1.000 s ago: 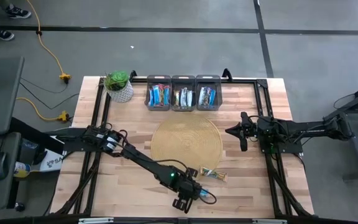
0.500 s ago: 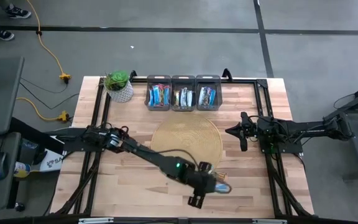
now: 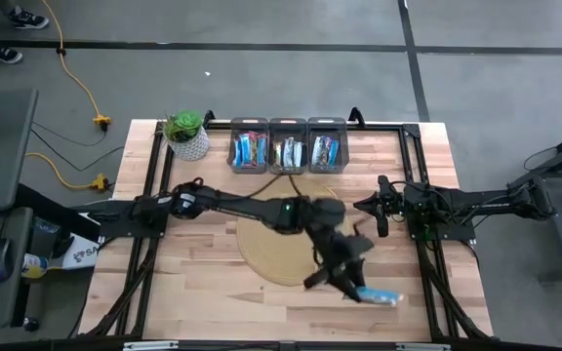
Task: Pick and place Granola Bars by type
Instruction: Put the orange granola bar into the center black bin
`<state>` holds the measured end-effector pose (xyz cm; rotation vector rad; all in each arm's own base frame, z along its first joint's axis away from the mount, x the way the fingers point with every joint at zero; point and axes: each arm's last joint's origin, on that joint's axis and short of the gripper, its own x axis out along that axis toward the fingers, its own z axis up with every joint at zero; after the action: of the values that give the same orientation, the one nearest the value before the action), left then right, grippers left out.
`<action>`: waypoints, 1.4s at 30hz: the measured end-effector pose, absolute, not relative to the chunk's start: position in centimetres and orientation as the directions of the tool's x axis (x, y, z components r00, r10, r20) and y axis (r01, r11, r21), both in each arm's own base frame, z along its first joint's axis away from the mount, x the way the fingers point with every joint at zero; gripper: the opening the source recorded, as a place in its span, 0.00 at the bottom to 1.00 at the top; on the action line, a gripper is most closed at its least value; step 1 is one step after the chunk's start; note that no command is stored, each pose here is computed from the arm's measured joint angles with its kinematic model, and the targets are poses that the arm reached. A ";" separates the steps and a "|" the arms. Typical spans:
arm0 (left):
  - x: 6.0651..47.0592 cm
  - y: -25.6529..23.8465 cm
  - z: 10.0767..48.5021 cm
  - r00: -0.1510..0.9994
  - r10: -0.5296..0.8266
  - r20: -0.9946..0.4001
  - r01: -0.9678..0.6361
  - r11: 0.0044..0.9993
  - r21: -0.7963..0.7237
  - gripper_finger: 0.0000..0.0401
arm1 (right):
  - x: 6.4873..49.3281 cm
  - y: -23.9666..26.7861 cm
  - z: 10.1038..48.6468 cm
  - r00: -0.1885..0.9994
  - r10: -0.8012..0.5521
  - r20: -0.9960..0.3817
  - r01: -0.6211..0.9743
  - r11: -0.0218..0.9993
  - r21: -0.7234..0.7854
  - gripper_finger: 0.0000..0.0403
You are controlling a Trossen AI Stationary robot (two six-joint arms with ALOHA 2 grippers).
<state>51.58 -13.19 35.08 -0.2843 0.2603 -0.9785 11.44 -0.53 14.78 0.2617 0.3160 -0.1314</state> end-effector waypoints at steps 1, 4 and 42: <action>51.7 -12.7 35.8 0.522 -0.853 -0.031 0.795 0.499 -0.346 0.25 | 11.4 -0.5 14.8 0.942 -0.087 -0.323 0.168 0.958 0.233 0.00; 51.9 -11.4 37.1 0.524 -0.849 0.067 0.817 0.478 -0.323 0.25 | 11.4 -0.5 14.8 0.942 -0.087 -0.323 0.168 0.958 0.233 0.00; 43.8 9.9 45.2 0.741 0.653 -0.153 -0.671 0.713 -0.206 0.25 | 11.4 -0.5 14.8 0.942 -0.087 -0.324 0.168 0.958 0.233 0.00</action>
<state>43.82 9.93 45.20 -0.2554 0.0705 0.7343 11.44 -0.53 14.76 0.2619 0.3164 -0.1317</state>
